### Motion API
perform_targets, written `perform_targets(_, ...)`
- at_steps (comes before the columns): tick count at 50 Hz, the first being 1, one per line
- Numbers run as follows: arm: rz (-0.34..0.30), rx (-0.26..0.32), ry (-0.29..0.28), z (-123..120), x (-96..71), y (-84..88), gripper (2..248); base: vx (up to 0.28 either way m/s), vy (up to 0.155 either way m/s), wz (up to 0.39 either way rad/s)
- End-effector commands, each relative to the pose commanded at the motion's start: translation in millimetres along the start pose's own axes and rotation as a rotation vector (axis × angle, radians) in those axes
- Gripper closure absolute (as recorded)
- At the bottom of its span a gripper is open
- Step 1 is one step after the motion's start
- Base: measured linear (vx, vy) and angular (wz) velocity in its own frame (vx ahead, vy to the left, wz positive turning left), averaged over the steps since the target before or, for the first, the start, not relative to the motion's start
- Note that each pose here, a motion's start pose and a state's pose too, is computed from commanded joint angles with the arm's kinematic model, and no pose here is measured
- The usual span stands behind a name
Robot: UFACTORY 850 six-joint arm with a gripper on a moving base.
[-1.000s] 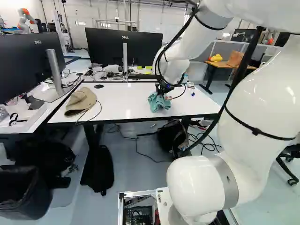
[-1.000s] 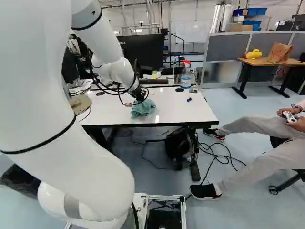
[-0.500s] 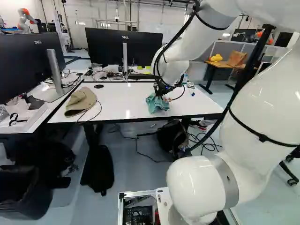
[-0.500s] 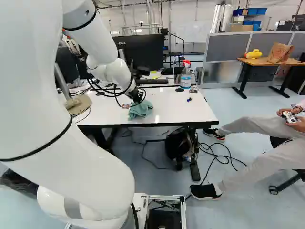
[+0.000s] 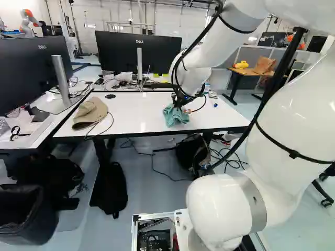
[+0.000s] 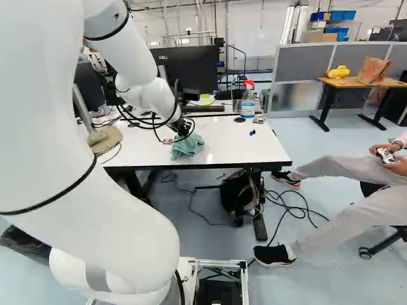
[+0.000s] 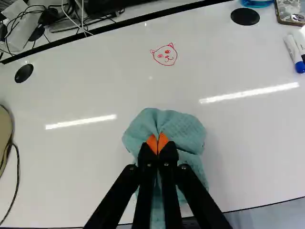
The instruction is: Clean the table with the green towel
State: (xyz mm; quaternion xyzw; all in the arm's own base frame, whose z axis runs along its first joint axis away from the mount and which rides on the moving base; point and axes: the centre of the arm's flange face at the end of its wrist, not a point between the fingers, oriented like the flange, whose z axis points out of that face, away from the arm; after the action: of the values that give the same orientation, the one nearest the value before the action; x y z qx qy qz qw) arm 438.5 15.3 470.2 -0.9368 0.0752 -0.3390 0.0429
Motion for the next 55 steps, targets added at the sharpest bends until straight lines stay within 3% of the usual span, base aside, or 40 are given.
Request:
perform_targets(11, 0.004, 0.002, 0.024, -3, 14.0, -0.6, 227, 0.0, 0.0, 0.0)
perform_targets(40, 0.018, 0.002, 0.1, 1, 73.9, -1.7, 227, 0.0, 0.0, 0.0)
perform_targets(55, 0.026, -0.004, 0.106, 20, 97.7, 0.0, 227, 0.0, 0.0, 0.0)
